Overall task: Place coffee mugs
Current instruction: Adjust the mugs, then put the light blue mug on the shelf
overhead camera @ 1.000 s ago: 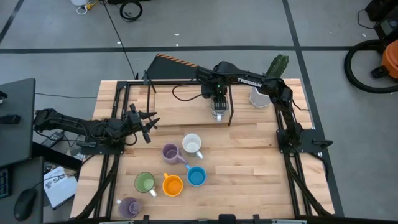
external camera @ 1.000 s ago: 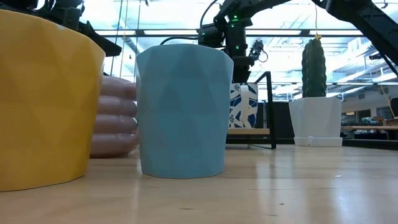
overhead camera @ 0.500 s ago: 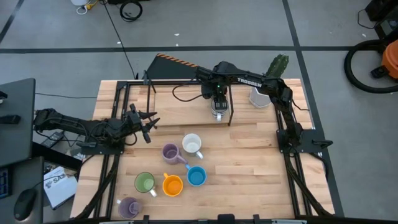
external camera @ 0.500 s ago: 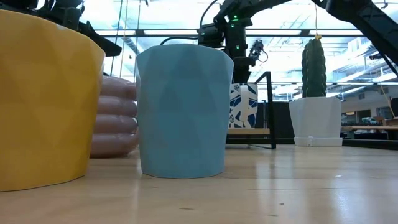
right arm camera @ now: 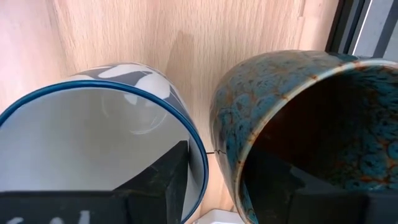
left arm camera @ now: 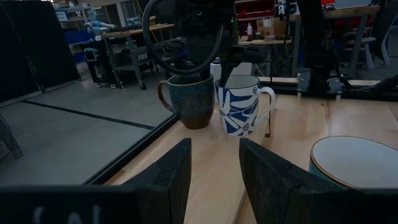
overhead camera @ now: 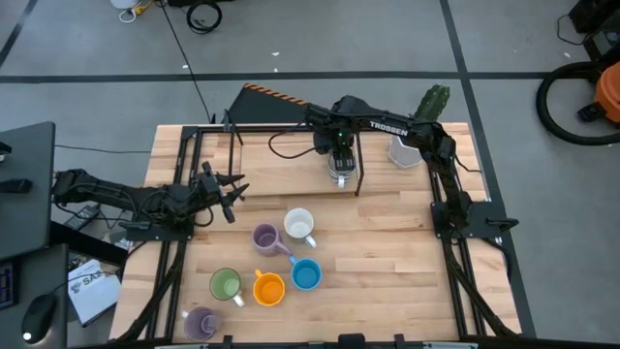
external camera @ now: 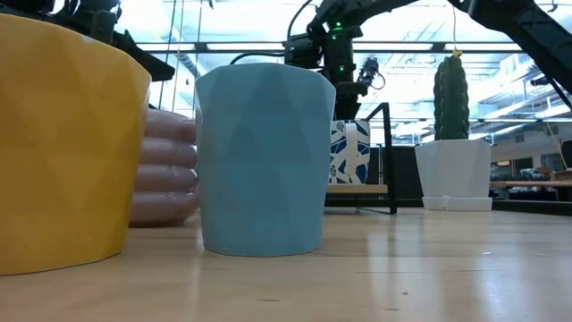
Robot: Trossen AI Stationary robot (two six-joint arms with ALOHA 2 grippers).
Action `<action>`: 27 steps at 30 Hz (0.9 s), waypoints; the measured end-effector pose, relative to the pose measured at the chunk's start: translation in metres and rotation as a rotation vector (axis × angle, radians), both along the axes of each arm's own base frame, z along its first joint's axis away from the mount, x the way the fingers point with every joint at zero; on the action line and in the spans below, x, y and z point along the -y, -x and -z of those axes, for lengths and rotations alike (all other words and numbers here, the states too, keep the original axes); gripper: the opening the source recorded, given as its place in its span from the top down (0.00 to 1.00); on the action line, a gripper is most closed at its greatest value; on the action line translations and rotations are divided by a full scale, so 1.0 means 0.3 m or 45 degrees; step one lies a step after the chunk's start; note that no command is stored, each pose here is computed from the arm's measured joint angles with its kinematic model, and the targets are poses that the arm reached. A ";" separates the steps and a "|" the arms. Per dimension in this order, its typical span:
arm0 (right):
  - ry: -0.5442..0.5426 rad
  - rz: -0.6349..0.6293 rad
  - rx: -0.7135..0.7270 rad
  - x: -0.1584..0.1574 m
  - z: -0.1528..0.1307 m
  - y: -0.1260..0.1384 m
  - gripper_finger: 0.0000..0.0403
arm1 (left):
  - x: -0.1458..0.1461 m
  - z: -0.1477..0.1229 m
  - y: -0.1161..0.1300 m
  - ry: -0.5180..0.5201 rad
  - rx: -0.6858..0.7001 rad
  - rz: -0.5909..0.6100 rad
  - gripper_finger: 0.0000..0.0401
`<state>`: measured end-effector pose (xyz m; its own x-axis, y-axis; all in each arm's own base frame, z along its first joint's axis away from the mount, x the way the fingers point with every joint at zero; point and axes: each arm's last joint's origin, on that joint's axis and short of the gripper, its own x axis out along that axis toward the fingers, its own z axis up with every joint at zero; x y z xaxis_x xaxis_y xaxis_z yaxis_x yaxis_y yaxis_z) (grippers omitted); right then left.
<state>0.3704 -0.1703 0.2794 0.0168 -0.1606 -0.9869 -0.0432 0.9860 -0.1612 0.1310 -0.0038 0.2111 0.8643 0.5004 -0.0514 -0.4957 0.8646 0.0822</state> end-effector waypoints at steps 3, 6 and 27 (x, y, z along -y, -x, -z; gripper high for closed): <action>0.000 -0.001 -0.001 -0.001 0.000 0.000 0.62 | 0.000 0.000 0.000 0.000 0.000 0.000 0.65; -0.001 0.001 -0.001 -0.004 0.000 -0.001 0.62 | 0.000 0.000 0.000 0.000 0.000 0.000 0.65; 0.057 0.088 0.013 -0.059 -0.092 -0.005 0.40 | 0.000 0.000 0.000 -0.001 -0.001 0.000 0.65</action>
